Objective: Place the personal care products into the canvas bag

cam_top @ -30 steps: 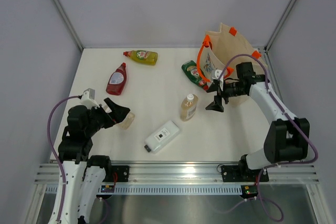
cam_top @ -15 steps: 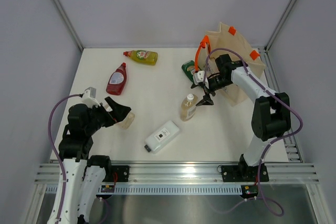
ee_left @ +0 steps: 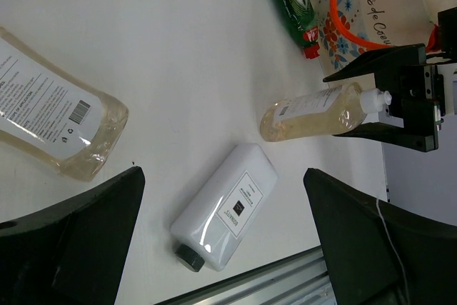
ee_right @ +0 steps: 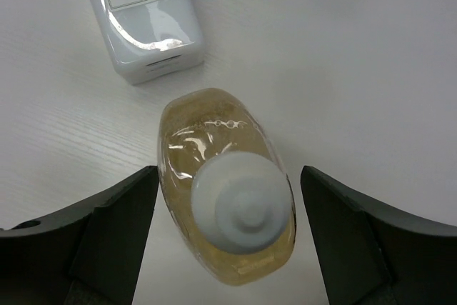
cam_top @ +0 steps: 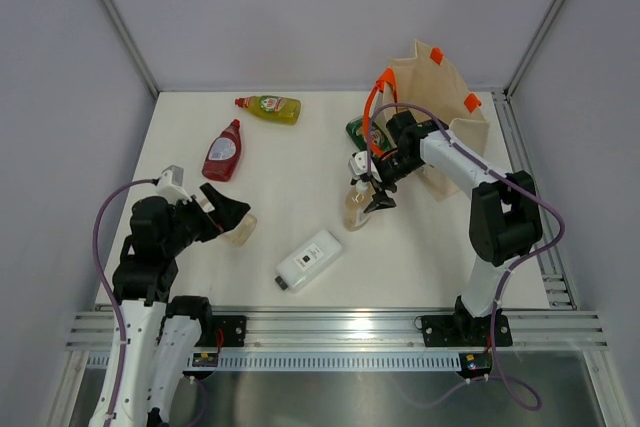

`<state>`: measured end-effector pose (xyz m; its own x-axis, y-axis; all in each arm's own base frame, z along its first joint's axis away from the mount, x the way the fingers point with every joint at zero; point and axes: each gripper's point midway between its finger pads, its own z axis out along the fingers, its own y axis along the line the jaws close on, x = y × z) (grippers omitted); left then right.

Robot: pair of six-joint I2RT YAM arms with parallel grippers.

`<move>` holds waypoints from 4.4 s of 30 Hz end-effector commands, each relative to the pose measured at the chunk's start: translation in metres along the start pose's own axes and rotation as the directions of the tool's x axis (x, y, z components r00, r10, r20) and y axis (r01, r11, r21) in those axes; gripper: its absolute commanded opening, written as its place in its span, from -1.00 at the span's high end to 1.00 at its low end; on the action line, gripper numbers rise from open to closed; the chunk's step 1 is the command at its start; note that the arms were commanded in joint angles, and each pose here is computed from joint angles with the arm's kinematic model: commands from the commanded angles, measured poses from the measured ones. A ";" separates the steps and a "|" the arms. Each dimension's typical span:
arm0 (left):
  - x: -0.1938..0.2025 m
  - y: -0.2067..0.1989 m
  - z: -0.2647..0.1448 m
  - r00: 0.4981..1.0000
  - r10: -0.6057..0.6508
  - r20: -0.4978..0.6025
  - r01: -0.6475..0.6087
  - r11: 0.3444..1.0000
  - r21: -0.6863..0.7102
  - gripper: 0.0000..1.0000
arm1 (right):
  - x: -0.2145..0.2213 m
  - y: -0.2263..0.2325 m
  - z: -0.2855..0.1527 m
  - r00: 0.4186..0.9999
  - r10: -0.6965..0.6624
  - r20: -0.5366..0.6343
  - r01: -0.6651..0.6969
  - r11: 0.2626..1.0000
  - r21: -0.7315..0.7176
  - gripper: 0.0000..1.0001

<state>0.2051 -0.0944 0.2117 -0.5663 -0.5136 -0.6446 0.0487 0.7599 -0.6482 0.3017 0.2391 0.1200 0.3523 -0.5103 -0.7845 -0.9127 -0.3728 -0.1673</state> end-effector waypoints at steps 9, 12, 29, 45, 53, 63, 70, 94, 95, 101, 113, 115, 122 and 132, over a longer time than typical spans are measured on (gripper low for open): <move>-0.008 -0.011 0.007 1.000 0.012 0.008 -0.013 0.998 0.055 -0.98 | 0.003 -0.007 -0.001 0.998 0.039 -0.055 -0.036 0.998 0.056 0.46; -0.008 -0.012 0.007 1.000 0.015 0.009 -0.015 0.998 0.059 -0.98 | -0.001 -0.004 -0.006 0.998 0.033 -0.062 -0.028 0.996 0.080 0.85; -0.003 -0.015 0.005 1.000 0.020 0.007 -0.021 0.995 0.093 -0.98 | -0.077 0.021 -0.057 0.924 0.322 0.206 -0.373 0.879 0.298 1.00; -0.001 -0.017 0.009 1.000 0.022 0.000 -0.022 0.992 0.127 -0.97 | -0.173 -0.044 -0.196 0.753 0.341 0.563 -0.638 0.585 0.501 1.00; 0.000 -0.017 0.010 1.000 0.028 0.000 -0.028 0.991 0.132 -0.98 | -0.178 -0.100 -0.329 0.776 0.175 0.607 -0.623 0.367 0.691 1.00; -0.001 -0.015 0.008 1.000 0.030 0.004 -0.030 0.994 0.108 -0.98 | -0.066 -0.158 -0.377 0.825 0.270 0.496 -0.547 0.165 0.821 1.00; 0.008 -0.004 0.012 0.998 0.031 -0.050 -0.028 0.998 0.062 -0.98 | 0.041 -0.152 -0.357 0.806 0.472 0.356 -0.435 0.066 0.898 1.00; 0.124 -0.052 0.085 0.622 0.616 -0.484 -0.668 0.740 0.084 -0.98 | 0.012 -0.110 -0.342 0.674 0.585 0.452 -0.615 0.106 0.781 -0.99; 0.132 -0.055 0.084 0.591 0.637 -0.494 -0.683 0.721 0.112 -0.97 | -0.011 -0.105 -0.349 0.694 0.562 0.450 -0.612 0.132 0.779 -0.99; 0.175 -0.054 0.094 0.437 0.697 -0.568 -0.743 0.636 0.209 -0.98 | -0.079 -0.072 -0.342 0.756 0.491 0.433 -0.606 0.275 0.746 -0.99; 0.218 -0.008 0.136 0.330 0.657 -0.678 -0.855 0.513 0.081 -0.92 | -0.128 0.010 -0.259 0.739 0.429 0.519 -0.673 0.510 0.536 -0.99; 0.221 -0.006 0.140 0.334 0.657 -0.675 -0.856 0.512 0.075 -0.85 | -0.122 0.019 -0.247 0.717 0.455 0.529 -0.696 0.508 0.507 -0.99; 0.218 -0.033 0.142 0.437 0.649 -0.623 -0.780 0.618 0.096 0.59 | -0.116 0.039 -0.227 0.664 0.504 0.552 -0.747 0.480 0.461 -0.89; 0.131 -0.106 0.151 0.854 0.185 -0.486 -0.116 0.979 0.170 1.00 | -0.108 0.054 -0.144 0.500 0.713 0.491 -0.864 0.366 0.347 -0.70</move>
<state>0.2200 -0.2601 0.0529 -0.9028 0.1490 -0.4033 0.2835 0.9115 -0.2979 0.2510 0.1446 0.2987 -0.4871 -0.1455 -0.8612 -0.7701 0.5367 0.3449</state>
